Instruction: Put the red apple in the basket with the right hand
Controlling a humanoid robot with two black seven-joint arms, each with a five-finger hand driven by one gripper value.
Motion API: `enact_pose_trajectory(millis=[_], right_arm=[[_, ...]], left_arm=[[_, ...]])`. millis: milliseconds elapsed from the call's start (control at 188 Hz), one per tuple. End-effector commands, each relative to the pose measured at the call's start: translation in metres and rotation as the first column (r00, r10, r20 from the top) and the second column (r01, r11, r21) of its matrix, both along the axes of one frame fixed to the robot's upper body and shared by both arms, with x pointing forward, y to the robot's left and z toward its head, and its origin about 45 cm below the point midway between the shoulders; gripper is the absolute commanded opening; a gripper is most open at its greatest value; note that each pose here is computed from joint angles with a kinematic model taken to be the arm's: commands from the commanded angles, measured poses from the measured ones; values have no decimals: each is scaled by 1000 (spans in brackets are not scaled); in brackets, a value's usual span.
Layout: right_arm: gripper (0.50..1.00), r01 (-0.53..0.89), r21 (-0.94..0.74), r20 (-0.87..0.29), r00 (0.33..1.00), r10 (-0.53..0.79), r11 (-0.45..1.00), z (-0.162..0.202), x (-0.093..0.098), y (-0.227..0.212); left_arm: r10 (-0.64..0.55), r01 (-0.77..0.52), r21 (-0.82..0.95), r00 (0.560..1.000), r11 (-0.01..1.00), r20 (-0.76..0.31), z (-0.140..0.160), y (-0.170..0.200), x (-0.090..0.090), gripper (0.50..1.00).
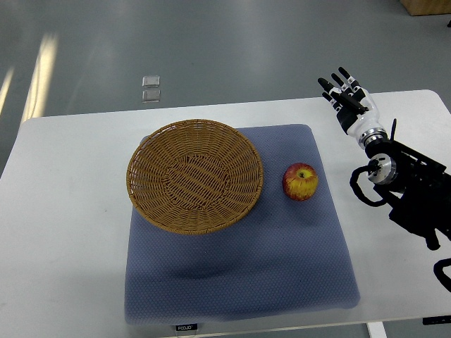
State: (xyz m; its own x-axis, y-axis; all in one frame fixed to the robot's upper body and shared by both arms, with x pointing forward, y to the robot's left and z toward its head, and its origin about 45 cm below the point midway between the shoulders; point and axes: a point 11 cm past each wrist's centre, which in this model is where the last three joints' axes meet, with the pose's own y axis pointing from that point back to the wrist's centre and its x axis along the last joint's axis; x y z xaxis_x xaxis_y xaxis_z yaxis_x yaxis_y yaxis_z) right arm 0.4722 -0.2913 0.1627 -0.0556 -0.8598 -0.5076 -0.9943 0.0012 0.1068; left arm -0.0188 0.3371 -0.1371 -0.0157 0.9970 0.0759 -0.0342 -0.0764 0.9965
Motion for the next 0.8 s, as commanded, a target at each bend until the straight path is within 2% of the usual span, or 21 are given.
enact_pose_trajectory(millis=[0, 612, 793], right_arm=[[919, 0, 0, 0, 1000, 0, 1000, 0, 0, 0], [921, 3, 0, 0, 1000, -3, 1000, -1, -1, -3], [921, -1, -66, 65, 998, 5, 998, 11, 1, -15]], left_arm=[[0, 0, -9, 1000, 1000, 0, 0, -1, 0, 1000], [0, 0, -3, 1000, 1000, -2, 0, 1, 0, 1000], [0, 0, -3, 1000, 1000, -2, 0, 1, 0, 1000]])
